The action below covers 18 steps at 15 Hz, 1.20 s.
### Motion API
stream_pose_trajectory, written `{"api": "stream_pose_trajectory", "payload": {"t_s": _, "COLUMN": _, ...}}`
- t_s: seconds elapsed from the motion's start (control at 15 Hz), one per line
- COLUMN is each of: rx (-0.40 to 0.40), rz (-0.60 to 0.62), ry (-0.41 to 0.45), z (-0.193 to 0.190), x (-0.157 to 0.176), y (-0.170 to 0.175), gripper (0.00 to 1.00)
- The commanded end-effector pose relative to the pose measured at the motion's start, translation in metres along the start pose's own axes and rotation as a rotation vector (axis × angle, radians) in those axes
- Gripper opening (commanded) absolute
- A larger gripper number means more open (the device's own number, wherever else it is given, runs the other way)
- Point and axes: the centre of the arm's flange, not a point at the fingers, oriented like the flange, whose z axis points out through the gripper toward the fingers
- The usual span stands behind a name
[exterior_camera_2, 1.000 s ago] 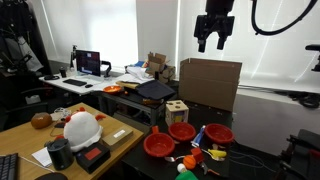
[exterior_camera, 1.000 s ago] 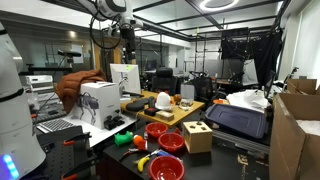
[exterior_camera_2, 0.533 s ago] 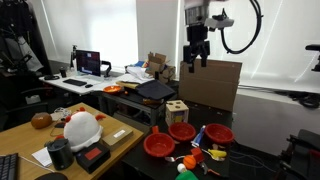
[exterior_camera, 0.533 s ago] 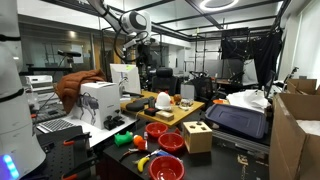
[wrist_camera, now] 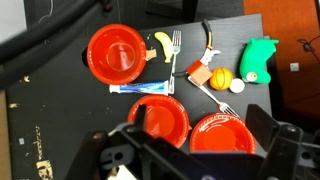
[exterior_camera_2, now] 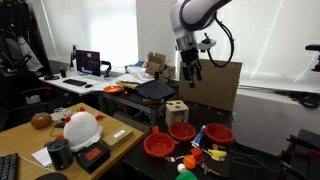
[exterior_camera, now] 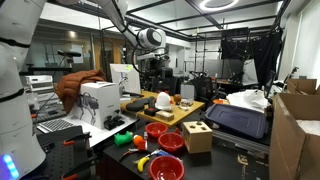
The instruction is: Place the orange block in the middle orange bowl
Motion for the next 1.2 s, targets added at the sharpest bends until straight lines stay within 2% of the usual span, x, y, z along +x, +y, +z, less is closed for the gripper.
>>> {"api": "stream_pose_trajectory", "payload": {"t_s": 0.0, "rx": -0.009, "rz": -0.099, "ry": -0.031, "z": -0.004, "x": 0.014, "y": 0.007, "gripper": 1.00}}
{"api": "stream_pose_trajectory", "payload": {"t_s": 0.4, "rx": -0.042, "rz": -0.157, "ry": 0.022, "z": 0.028, "x": 0.020, "y": -0.002, "gripper": 1.00}}
{"api": "stream_pose_trajectory", "payload": {"t_s": 0.6, "rx": -0.037, "rz": -0.147, "ry": 0.035, "z": 0.058, "x": 0.019, "y": -0.008, "gripper": 1.00}}
{"api": "stream_pose_trajectory", "payload": {"t_s": 0.67, "rx": -0.074, "rz": -0.138, "ry": 0.045, "z": 0.072, "x": 0.019, "y": -0.010, "gripper": 1.00}}
{"api": "stream_pose_trajectory", "payload": {"t_s": 0.73, "rx": -0.056, "rz": -0.126, "ry": 0.034, "z": 0.087, "x": 0.019, "y": -0.012, "gripper": 1.00}}
{"api": "stream_pose_trajectory", "payload": {"t_s": 1.13, "rx": -0.075, "rz": -0.067, "ry": 0.005, "z": 0.160, "x": 0.015, "y": -0.025, "gripper": 1.00}}
